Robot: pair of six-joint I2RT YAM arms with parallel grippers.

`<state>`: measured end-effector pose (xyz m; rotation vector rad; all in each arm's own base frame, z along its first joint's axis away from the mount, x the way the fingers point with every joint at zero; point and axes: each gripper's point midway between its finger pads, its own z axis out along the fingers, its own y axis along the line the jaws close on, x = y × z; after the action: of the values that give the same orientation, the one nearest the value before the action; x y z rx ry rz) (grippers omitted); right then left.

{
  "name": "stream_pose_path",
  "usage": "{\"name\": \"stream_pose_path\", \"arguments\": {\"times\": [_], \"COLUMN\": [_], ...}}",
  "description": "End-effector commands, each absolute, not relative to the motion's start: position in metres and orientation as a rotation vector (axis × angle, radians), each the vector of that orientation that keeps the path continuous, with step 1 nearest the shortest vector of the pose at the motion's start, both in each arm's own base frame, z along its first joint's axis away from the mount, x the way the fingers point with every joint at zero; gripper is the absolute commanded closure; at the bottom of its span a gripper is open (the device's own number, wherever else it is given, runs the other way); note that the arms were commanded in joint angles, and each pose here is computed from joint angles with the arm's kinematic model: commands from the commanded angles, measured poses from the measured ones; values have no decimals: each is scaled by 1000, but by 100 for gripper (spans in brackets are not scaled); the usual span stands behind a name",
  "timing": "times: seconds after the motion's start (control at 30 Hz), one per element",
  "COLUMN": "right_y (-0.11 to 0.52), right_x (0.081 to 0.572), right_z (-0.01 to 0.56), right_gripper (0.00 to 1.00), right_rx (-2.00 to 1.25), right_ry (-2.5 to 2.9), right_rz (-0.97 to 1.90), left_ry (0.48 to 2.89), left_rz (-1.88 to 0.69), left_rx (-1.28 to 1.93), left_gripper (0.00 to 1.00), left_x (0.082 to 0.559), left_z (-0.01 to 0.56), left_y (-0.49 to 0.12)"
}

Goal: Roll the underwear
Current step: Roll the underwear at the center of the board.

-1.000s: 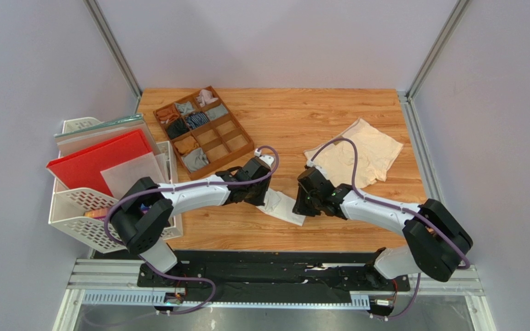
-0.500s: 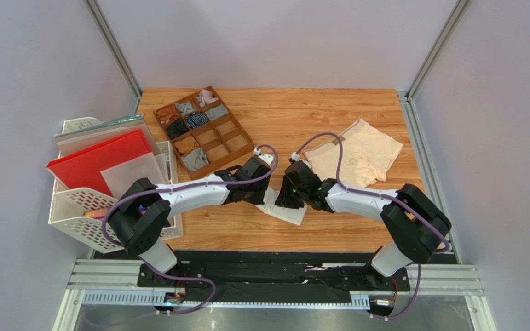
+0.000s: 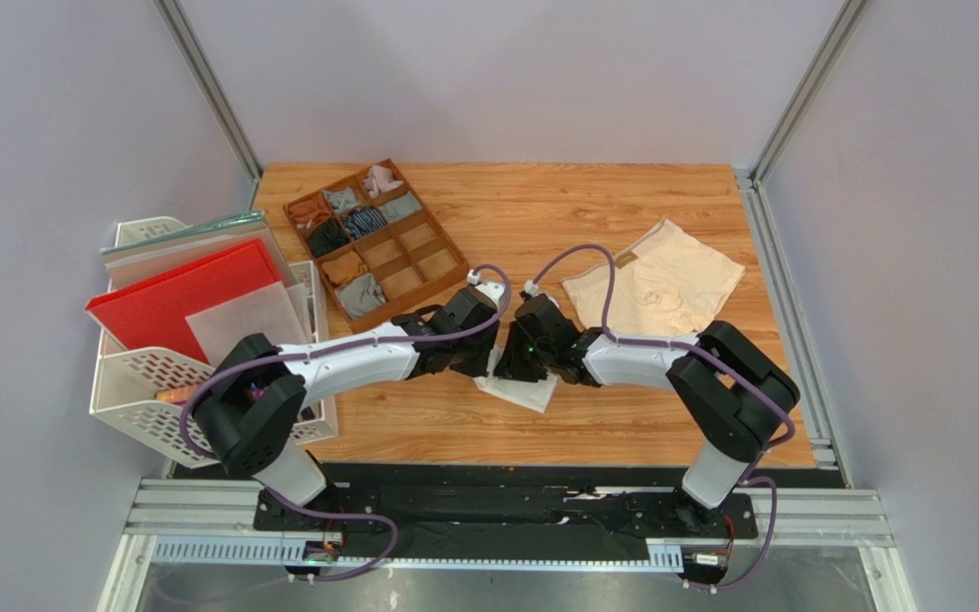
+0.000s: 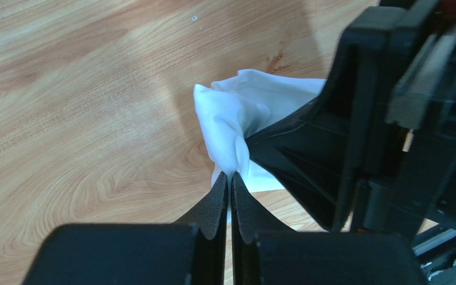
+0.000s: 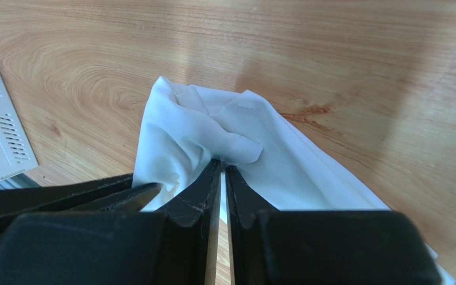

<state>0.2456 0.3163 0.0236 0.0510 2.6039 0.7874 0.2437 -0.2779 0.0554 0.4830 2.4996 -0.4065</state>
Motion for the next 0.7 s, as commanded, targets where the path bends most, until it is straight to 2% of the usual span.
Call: {"name": "stream_pose_path", "arguments": {"times": [0.0, 0.23, 0.5, 0.67], "right_y": [341, 344, 302, 288], "right_x": [260, 261, 248, 235], "right_z": [38, 44, 58, 47], "right_gripper": [87, 87, 85, 85], "right_rx": [27, -3, -37, -27], "right_ry": [2516, 2487, 2520, 2560], "right_rz": [898, 921, 724, 682], "left_ry": [2422, 2415, 2416, 2418], "left_rz": [-481, -488, -420, -438], "left_rx": [487, 476, 455, 458], "left_gripper": [100, 100, 100, 100], "left_x": [249, 247, 251, 253], "left_z": [83, 84, 87, 87], "left_y": [-288, -287, -277, -282]}}
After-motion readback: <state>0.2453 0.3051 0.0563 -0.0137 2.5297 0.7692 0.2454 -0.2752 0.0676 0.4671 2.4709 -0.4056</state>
